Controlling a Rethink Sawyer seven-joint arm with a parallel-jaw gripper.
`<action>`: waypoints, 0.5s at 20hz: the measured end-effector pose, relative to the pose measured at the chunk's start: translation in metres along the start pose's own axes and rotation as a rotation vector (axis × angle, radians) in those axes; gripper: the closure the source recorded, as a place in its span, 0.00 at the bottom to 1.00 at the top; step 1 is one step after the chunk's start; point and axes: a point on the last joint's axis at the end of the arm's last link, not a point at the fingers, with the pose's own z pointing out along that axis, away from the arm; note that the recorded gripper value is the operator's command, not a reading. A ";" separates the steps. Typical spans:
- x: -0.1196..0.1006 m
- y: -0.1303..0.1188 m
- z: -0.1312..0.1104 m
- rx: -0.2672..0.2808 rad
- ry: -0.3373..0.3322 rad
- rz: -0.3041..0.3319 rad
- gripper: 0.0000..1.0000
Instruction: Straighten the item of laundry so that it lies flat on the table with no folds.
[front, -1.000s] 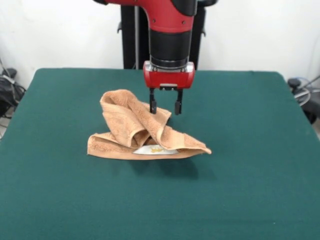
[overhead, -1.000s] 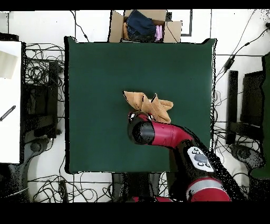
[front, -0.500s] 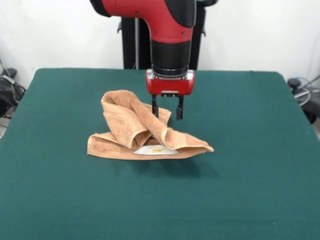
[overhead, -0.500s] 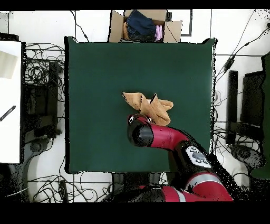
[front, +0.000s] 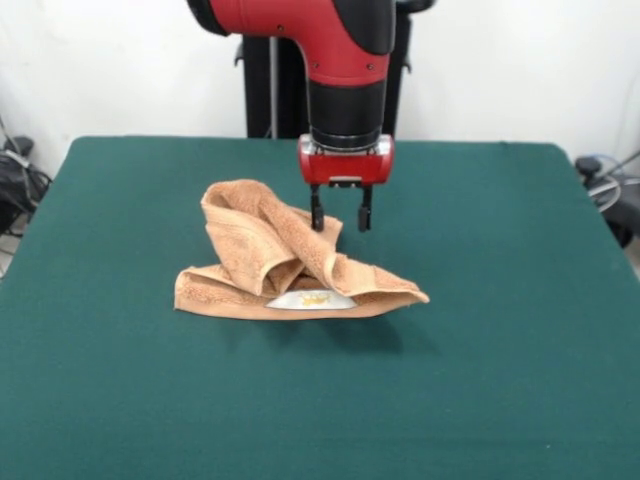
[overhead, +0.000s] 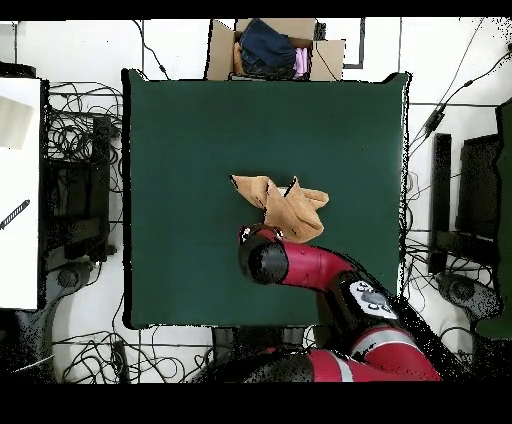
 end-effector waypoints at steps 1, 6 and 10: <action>0.004 0.000 0.000 0.000 0.008 0.001 0.00; 0.007 0.001 0.000 0.002 0.013 -0.001 0.00; 0.007 0.001 0.000 0.002 0.013 -0.002 0.00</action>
